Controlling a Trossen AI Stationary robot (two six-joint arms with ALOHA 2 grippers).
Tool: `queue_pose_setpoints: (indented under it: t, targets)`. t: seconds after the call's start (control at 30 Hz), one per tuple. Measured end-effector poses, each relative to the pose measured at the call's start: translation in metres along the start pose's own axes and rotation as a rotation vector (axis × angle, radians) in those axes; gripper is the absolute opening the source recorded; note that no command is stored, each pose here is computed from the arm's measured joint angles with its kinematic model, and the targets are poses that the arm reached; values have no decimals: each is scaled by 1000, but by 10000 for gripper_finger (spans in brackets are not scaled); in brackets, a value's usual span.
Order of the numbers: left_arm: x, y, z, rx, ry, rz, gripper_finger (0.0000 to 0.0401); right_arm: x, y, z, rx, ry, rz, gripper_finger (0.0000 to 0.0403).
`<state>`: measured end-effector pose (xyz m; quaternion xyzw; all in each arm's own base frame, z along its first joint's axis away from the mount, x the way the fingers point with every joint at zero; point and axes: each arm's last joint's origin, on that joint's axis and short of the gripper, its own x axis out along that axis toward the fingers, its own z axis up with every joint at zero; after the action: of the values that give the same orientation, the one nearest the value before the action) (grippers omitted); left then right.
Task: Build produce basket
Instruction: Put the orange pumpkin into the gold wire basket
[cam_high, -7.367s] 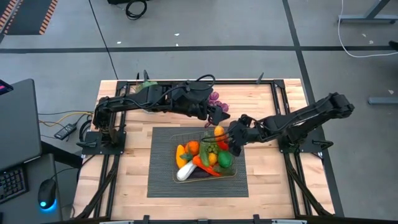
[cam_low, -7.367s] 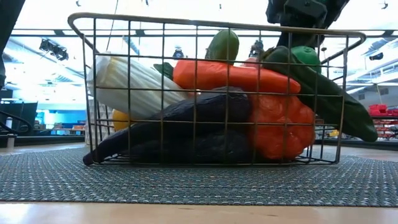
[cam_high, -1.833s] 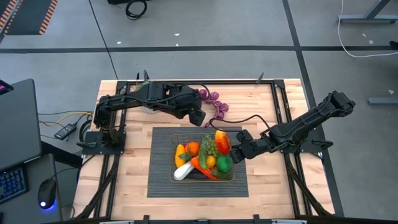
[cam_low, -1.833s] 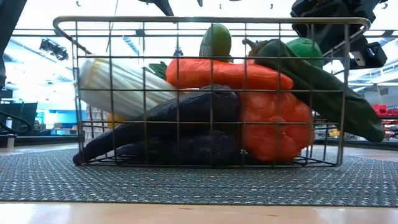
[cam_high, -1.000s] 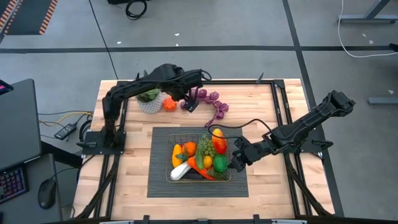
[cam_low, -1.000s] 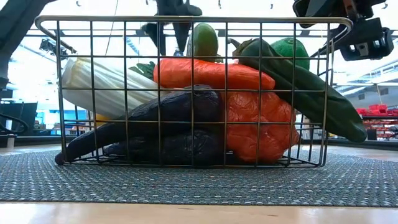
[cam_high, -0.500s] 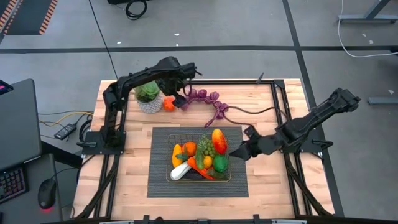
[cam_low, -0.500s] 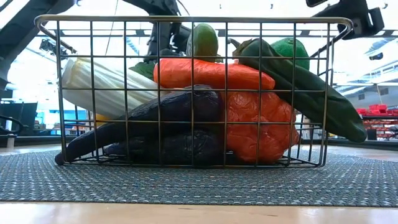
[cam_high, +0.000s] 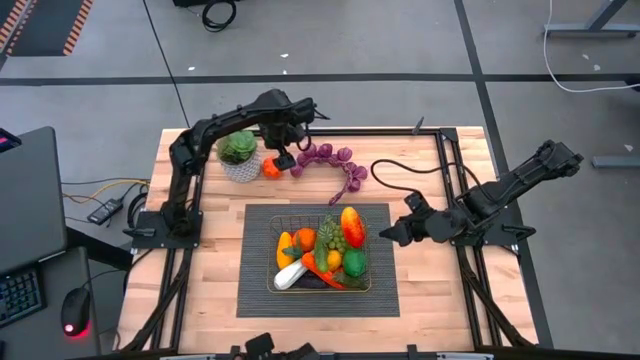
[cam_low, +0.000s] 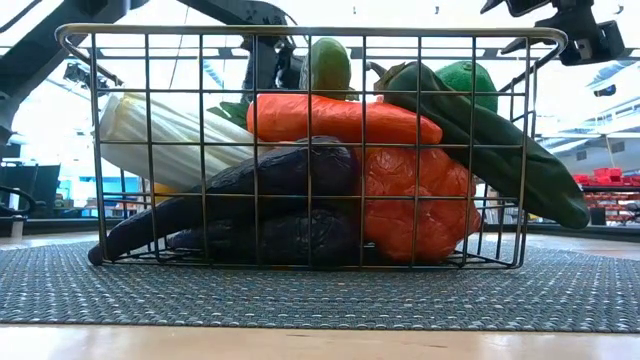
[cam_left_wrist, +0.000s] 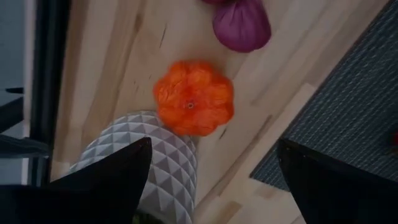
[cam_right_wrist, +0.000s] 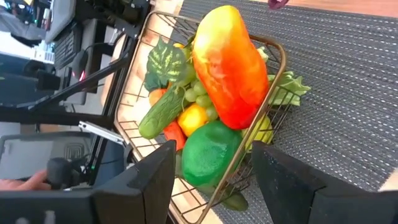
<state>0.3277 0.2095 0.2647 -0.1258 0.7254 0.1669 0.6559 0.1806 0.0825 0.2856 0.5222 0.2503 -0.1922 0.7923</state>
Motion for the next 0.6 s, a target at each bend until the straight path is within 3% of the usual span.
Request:
queue_pose_setpoints:
  t: [0.6]
  targets:
    - [69, 27, 19, 7, 214, -94, 353, 0, -4, 0, 62, 3, -36, 217]
